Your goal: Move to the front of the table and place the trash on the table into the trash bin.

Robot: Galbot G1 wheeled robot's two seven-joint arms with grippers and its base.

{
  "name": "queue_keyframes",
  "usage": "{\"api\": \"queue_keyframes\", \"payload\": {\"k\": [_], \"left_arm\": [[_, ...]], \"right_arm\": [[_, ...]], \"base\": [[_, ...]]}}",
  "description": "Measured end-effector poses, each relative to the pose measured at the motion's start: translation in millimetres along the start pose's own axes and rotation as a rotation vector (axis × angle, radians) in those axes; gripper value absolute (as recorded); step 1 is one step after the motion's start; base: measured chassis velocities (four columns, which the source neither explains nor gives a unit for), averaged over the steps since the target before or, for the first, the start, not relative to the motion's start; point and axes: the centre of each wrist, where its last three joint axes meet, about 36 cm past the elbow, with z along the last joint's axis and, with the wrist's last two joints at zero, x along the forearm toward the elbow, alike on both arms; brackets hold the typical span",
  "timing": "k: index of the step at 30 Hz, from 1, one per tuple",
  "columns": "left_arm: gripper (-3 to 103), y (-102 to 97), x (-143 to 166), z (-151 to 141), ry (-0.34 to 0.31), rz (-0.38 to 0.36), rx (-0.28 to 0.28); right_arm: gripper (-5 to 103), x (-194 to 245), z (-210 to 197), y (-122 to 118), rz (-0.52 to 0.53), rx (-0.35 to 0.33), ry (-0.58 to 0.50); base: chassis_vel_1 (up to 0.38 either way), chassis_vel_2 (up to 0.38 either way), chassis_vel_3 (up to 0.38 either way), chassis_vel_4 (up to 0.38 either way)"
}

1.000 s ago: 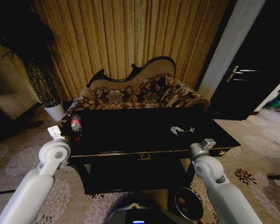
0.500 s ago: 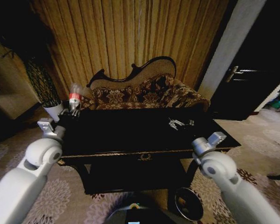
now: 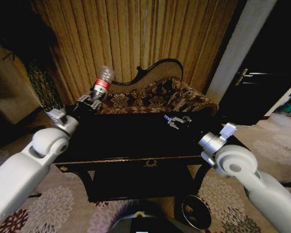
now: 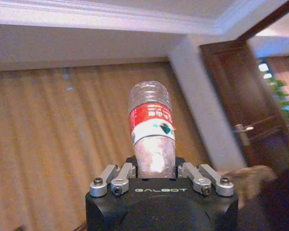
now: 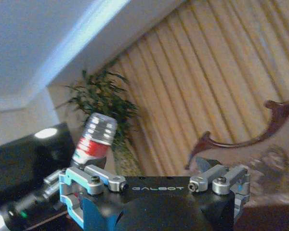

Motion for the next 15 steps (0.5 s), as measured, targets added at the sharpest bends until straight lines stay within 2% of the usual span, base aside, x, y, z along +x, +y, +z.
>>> {"api": "queue_keyframes", "payload": {"k": [1, 4, 8, 10, 15], "left_arm": [[33, -10.0, -4, -2, -0.008, 0.033, -0.002], [33, -21.6, -10, -8, -0.026, 0.07, -0.01], [33, -29.0, -19, -15, -0.051, 0.094, -0.019], [33, -37.4, -28, -28, -0.071, 0.123, -0.033], [33, -46.8, -33, -36, -0.076, 0.16, -0.039]], "right_arm": [[100, -3, -4, -3, -0.022, 0.002, -0.007], [100, -7, -8, -10, -0.035, 0.006, -0.012], [100, -9, -9, -15, -0.035, 0.007, -0.013], [100, -12, -11, -23, -0.045, 0.011, -0.017], [100, -17, -10, -30, -0.07, -0.001, -0.023]], "base": [[0.0, 0.0, 0.0, 0.0], [0.0, 0.0, 0.0, 0.0], [0.0, 0.0, 0.0, 0.0], [0.0, 0.0, 0.0, 0.0], [0.0, 0.0, 0.0, 0.0]]}}
